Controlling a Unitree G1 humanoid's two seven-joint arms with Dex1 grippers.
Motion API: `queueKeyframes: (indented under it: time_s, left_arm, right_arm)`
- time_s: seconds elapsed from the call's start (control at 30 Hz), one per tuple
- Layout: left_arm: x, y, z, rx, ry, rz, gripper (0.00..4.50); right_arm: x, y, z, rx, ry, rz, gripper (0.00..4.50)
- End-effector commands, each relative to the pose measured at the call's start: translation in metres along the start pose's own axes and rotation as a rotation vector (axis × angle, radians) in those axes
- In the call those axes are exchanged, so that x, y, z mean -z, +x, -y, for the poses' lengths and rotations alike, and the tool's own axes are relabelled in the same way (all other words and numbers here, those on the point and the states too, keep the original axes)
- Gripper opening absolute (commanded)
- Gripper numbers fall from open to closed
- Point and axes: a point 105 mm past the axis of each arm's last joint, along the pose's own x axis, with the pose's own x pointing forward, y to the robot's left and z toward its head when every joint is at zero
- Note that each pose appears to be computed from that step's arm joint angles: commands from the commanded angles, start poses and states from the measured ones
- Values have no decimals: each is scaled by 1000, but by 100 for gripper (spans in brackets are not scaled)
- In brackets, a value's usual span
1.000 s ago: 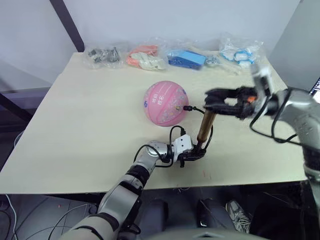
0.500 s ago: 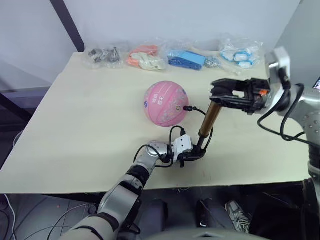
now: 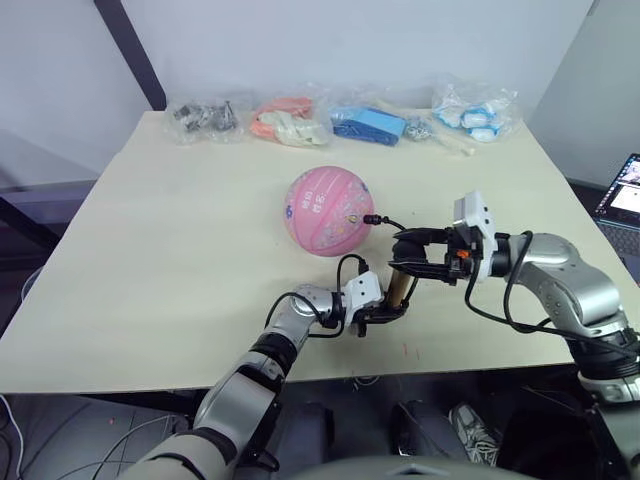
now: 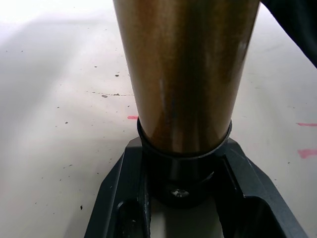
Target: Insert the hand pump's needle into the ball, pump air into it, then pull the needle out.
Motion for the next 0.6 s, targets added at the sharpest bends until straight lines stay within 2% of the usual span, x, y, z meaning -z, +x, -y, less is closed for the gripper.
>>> queueKeyframes:
  time_s: [0.03,0.17,0.6]
  left_arm:
    - [60,-15,30,48,-153,-199,112]
    - [61,-15,30,51,-154,-201,112]
    - [60,-15,30,58,-147,-205,112]
  right_arm:
    - [11,-2,-5,-24,72,-30,209]
    - [-34,-12,-3,-46,-11,91,209]
    - [-137,-52,2,-23,-153,263,209]
